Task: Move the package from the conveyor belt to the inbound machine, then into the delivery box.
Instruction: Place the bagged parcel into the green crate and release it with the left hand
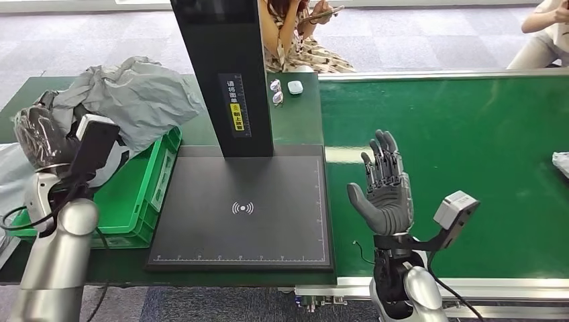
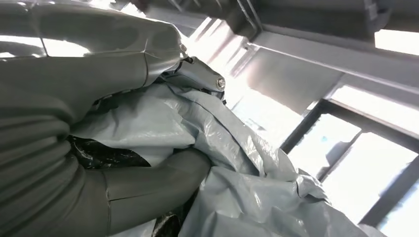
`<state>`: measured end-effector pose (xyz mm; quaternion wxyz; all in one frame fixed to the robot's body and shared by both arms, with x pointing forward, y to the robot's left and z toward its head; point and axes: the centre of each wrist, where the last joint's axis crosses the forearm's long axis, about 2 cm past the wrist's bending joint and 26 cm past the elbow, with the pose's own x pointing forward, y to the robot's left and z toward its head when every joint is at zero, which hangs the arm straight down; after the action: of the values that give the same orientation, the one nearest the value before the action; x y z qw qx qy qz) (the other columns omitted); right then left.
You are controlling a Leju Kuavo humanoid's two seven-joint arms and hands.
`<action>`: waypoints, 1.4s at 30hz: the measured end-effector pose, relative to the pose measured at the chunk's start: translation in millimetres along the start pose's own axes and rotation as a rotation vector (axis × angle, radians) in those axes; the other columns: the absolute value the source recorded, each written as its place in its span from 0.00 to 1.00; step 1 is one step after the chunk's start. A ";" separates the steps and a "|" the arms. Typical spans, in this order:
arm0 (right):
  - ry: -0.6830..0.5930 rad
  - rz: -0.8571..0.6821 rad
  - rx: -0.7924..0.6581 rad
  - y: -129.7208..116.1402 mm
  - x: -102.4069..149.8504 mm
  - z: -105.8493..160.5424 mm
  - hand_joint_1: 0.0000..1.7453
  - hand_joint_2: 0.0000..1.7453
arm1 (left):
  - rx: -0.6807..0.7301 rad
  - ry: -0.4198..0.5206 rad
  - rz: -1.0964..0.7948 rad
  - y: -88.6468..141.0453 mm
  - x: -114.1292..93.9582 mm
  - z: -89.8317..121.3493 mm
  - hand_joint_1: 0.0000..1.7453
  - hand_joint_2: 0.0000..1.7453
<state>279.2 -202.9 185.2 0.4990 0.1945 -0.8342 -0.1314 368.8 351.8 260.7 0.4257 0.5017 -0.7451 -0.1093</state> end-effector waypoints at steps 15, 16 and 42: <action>-0.006 -0.009 0.033 5.0 2.3 -17.9 0.00 1.00 | -0.215 0.230 -0.403 -16.0 -64.9 -48.2 0.72 1.00; -0.003 -0.008 0.033 4.9 2.1 -18.0 0.00 1.00 | -0.234 0.242 -0.421 -17.4 -67.7 -47.1 0.48 1.00; -0.005 0.078 0.040 3.1 -1.7 -10.3 0.00 0.50 | 0.090 -0.036 0.110 32.3 -40.8 27.9 0.00 1.00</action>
<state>288.4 -199.6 190.0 0.4976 0.1715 -0.8449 -0.0955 332.3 394.0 241.2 0.3949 0.4766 -0.7831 -0.0611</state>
